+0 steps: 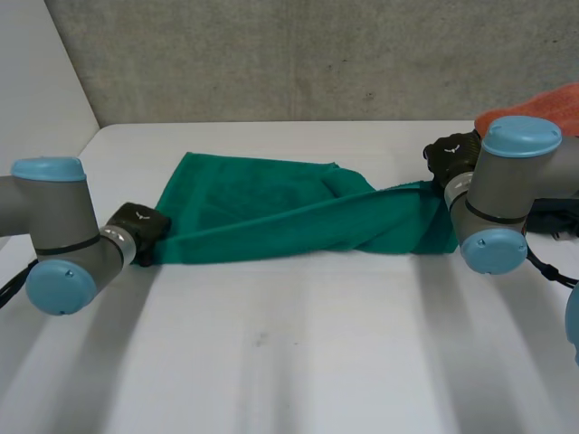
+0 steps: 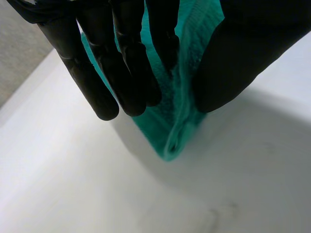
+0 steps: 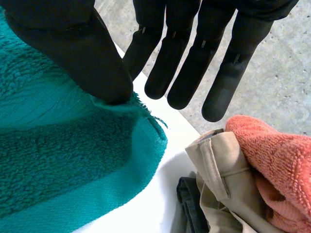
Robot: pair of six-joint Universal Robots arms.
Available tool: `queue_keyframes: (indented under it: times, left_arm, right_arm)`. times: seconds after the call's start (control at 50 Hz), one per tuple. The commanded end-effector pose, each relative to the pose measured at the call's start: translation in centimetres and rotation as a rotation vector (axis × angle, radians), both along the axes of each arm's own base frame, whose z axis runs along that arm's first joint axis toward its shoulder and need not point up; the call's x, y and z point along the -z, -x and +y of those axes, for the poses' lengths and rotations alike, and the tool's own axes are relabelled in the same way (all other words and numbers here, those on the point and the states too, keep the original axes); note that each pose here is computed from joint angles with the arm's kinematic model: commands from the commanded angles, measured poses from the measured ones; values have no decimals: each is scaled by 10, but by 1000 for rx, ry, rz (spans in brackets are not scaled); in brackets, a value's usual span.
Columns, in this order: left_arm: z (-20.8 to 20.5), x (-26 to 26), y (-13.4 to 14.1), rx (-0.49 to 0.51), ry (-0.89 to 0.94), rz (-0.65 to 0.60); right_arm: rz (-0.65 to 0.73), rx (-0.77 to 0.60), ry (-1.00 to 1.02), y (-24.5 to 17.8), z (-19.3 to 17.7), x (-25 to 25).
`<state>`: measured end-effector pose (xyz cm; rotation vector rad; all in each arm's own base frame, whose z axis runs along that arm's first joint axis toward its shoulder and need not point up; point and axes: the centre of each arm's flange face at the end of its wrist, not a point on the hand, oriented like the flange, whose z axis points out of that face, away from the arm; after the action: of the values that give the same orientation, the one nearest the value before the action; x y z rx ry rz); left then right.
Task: Fold the laundry.
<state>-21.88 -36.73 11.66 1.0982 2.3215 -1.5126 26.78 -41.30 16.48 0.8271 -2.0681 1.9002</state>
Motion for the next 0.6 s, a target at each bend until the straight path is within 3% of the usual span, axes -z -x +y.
queue_keyframes:
  times: [0.02,0.12,0.18,0.24,0.32,0.4,0.6]
  left_arm:
    - [-6,-20,-6,-25,111,-93]
    - [26,-61,-15,-6,127,-172]
    - [52,-68,-20,32,67,-240]
    - [101,-69,-32,134,-113,-380]
    - [137,-62,-39,261,-287,-442]
    - [142,-61,-43,314,-330,-448]
    - [86,-75,-31,184,-169,-399]
  right_arm:
    - [23,6,-36,8,8,-8]
    - [160,-34,-135,18,33,-18]
    - [304,-124,-251,29,64,-22]
    - [499,-304,-440,50,116,-19]
    - [648,-417,-507,68,145,-20]
    - [621,-359,-451,70,136,-17]
    - [568,-304,-451,58,118,-1]
